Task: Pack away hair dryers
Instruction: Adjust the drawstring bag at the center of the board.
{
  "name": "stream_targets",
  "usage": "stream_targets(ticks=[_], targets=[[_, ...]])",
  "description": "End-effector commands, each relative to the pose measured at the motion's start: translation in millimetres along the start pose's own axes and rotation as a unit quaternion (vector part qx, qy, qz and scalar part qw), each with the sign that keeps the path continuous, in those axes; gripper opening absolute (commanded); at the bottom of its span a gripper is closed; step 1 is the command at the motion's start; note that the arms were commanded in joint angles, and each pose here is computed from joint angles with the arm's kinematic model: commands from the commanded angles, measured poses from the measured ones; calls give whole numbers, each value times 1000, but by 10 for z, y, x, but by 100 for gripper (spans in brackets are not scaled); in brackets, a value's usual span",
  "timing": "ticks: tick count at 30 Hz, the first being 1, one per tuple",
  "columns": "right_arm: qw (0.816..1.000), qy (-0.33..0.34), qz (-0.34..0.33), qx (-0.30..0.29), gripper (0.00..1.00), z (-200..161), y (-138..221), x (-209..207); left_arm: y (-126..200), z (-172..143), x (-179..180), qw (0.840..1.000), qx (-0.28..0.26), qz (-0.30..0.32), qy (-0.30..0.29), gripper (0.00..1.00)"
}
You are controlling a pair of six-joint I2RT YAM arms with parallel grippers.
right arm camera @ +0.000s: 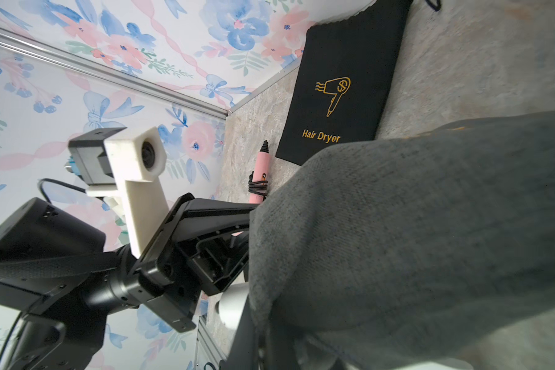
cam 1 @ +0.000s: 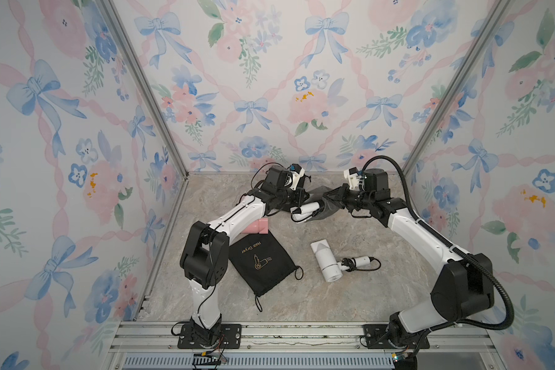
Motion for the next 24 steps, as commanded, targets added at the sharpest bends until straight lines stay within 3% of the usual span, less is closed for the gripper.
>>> stream_targets(ticks=[1,5,7,14,20,24], targets=[[998,24,-51,-17,0,100,21,-231,177,230,11,999,-28,16,-2,11],[987,71,-145,-3,0,10,33,-485,375,469,-224,998,-56,-15,-10,11],[984,83,-159,12,0,-54,24,-489,435,555,-279,997,-68,-16,-16,11],[989,108,-103,-12,0,39,215,54,297,515,-144,998,-58,-7,-8,11],[989,108,-87,-42,0,270,398,213,492,741,-146,996,-89,-4,-13,12],[990,105,-85,-46,0,330,401,231,491,624,-107,997,-75,0,-12,14]])
Point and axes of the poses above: each gripper's point midway between its finger pads, its own y axis back along the fingers, its own x axis along the line the jaws close on, z = x × y, the point moved 3 cm from there along y, back along the fingers
